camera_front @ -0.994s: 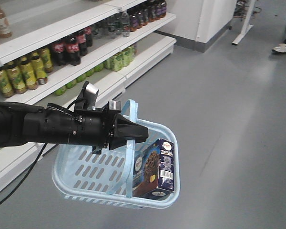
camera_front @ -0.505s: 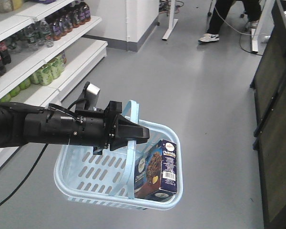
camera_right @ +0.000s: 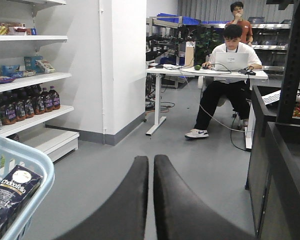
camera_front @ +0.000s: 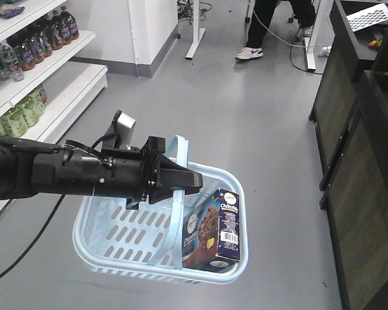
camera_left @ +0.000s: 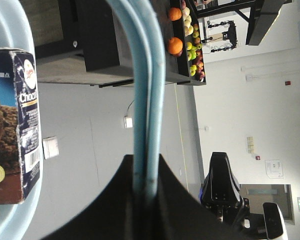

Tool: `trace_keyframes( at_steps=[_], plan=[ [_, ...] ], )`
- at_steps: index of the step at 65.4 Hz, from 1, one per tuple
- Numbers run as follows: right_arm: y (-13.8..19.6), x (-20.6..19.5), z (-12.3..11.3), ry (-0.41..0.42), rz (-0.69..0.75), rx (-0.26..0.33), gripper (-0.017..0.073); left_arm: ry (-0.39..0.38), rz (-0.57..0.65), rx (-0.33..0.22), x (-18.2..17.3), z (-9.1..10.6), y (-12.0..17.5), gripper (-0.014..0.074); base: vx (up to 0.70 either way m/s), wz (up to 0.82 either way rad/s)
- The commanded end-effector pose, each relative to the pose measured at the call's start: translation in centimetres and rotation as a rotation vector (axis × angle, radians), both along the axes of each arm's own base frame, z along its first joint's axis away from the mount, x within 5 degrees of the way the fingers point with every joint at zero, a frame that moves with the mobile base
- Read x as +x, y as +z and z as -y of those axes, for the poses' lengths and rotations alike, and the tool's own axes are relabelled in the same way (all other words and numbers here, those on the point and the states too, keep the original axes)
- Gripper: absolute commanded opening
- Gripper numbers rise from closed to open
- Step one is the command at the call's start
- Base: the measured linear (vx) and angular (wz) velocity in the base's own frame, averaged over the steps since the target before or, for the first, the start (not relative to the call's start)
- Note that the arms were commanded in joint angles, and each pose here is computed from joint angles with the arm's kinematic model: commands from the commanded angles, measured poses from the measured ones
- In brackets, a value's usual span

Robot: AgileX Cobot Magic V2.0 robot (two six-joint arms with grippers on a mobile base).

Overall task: Left arm holds basket, right arm returns cookies
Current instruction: 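Turn the base past the desk area carrying the basket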

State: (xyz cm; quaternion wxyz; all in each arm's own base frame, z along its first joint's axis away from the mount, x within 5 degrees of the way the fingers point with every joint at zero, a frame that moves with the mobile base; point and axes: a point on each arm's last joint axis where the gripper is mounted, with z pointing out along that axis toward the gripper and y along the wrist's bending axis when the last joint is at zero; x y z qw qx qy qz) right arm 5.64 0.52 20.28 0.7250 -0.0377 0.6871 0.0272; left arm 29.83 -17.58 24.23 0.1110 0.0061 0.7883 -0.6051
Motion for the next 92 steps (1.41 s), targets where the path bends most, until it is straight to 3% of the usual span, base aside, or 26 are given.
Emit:
trace_keyframes(
  at_steps=[1, 92],
  plan=[
    [0.06, -0.07, -0.02, 0.002, 0.065, 0.000, -0.0006, 0.010, 0.052, -0.165, -0.42, 0.18, 3.87, -0.0003, 0.30, -0.06],
    [0.06, -0.07, -0.02, 0.002, 0.065, 0.000, -0.0006, 0.010, 0.052, -0.165, -0.42, 0.18, 3.87, -0.0003, 0.37, -0.08]
  ],
)
